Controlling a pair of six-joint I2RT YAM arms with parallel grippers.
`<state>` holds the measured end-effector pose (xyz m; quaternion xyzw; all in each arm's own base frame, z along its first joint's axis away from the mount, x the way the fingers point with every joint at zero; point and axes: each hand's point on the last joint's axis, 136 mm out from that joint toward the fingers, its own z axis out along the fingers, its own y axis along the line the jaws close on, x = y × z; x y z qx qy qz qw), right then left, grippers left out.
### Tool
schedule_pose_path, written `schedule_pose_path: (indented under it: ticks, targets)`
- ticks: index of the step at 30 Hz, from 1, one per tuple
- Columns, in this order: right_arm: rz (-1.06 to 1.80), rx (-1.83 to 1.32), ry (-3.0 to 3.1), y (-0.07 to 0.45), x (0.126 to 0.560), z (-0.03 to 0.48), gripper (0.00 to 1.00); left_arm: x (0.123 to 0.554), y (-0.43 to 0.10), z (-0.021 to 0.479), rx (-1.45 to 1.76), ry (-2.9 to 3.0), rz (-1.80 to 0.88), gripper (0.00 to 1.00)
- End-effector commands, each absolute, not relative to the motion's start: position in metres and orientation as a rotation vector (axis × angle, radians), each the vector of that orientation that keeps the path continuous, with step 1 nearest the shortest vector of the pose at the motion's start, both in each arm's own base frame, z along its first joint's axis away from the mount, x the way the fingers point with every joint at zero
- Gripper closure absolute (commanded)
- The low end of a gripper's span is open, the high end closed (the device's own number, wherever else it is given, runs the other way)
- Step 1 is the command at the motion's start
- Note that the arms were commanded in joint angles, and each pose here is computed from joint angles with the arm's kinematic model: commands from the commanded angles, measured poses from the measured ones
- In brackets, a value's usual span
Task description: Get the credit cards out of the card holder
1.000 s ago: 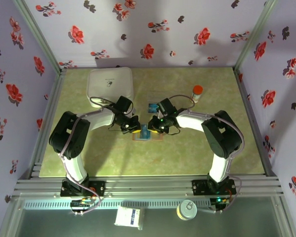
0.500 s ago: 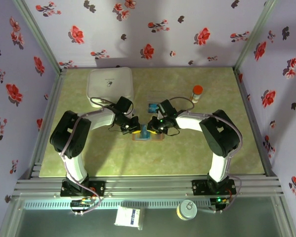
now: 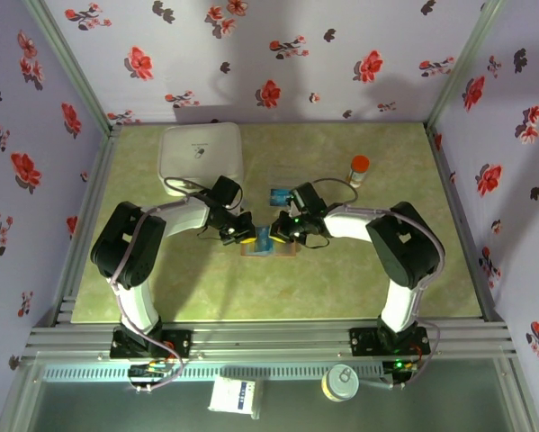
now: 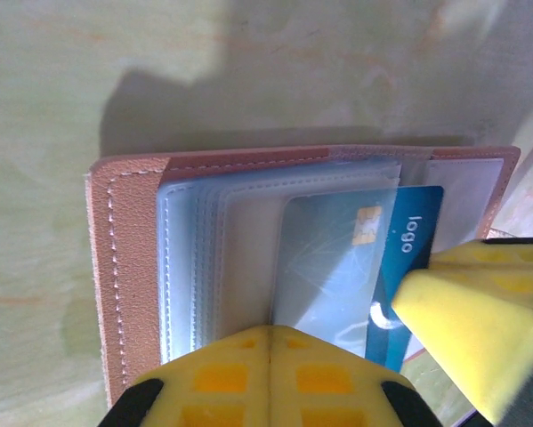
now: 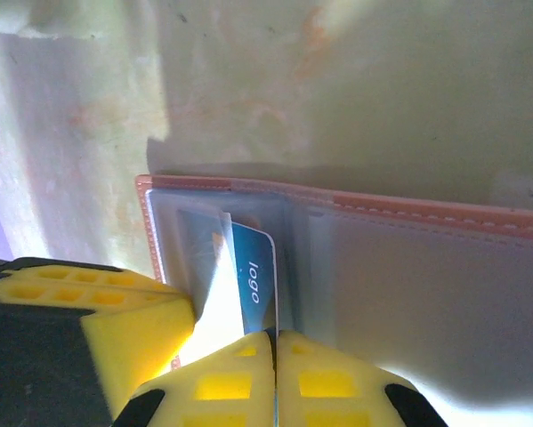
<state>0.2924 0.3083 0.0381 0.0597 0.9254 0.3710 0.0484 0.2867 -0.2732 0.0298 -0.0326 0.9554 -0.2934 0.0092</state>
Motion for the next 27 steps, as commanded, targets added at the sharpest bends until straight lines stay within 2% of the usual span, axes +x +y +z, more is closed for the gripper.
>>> schedule_pose_path:
  ticks: [1,16,21,27]
  targets:
    - [1.087,0.219,2.822,0.294,0.290,0.040,0.92,0.278,-0.266,0.019,-0.096,3.033,-0.862,1.00]
    - [0.886,0.058,2.803,0.261,0.283,0.068,0.99,0.288,-0.273,0.043,-0.128,2.944,-0.935,1.00]
    - [0.795,-0.122,2.763,0.253,0.291,0.085,1.00,0.291,-0.274,0.054,-0.125,2.905,-0.962,1.00]
    - [0.661,-0.503,2.702,0.251,0.302,0.099,1.00,0.291,-0.268,0.056,-0.140,2.888,-0.954,1.00]
